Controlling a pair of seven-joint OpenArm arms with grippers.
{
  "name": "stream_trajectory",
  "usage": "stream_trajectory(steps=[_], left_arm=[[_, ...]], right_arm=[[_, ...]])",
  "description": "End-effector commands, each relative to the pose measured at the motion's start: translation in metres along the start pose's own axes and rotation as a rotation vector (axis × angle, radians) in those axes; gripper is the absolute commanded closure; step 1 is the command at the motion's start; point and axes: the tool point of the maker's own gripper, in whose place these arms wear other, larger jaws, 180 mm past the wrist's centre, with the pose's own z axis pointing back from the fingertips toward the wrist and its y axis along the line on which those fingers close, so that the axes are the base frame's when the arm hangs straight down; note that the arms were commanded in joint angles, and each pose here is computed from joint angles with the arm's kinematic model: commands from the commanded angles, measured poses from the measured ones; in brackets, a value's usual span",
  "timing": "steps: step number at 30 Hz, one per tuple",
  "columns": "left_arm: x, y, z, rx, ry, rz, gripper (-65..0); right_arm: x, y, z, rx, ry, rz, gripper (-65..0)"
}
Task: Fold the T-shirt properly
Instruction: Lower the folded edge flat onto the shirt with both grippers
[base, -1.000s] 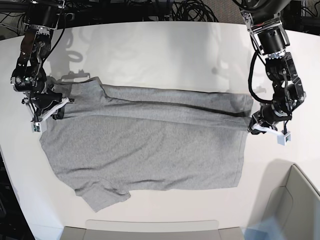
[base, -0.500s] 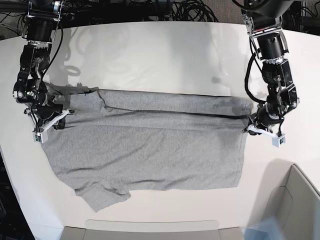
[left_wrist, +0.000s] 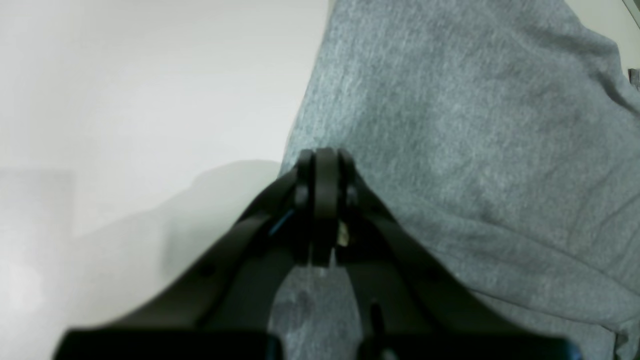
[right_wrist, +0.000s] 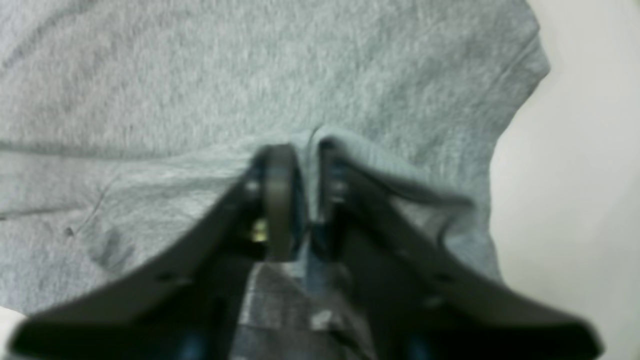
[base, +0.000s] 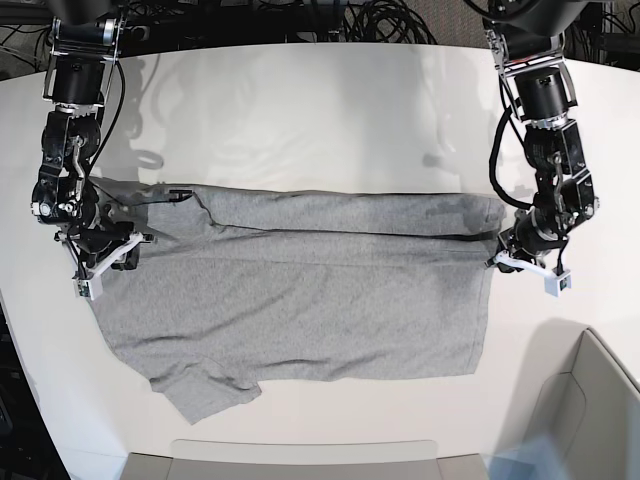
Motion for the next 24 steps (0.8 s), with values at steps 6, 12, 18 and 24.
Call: stream_trajectory(steps=[6, 12, 18, 24], left_arm=[[0.026, -0.002, 0.008, -0.006, -0.067, -0.015, -7.3], [0.031, -0.012, 0.023, -0.022, -0.085, -0.060, -6.8], [0.020, -0.017, 0.041, -0.025, -0.085, -0.117, -6.8], [0.002, -0.014, 0.044, -0.020, -0.058, -0.129, -7.0]], right_arm=[[0.043, -0.007, 0.019, -0.017, -0.121, 0.039, -23.7], [0.050, -0.024, 0.053, -0.072, -0.196, 0.054, -23.7], [0.007, -0.071, 0.088, -0.136, -0.189, -0.092, -23.7], [-0.057, -0.099, 0.100, -0.074, -0.089, -0.299, -23.7]])
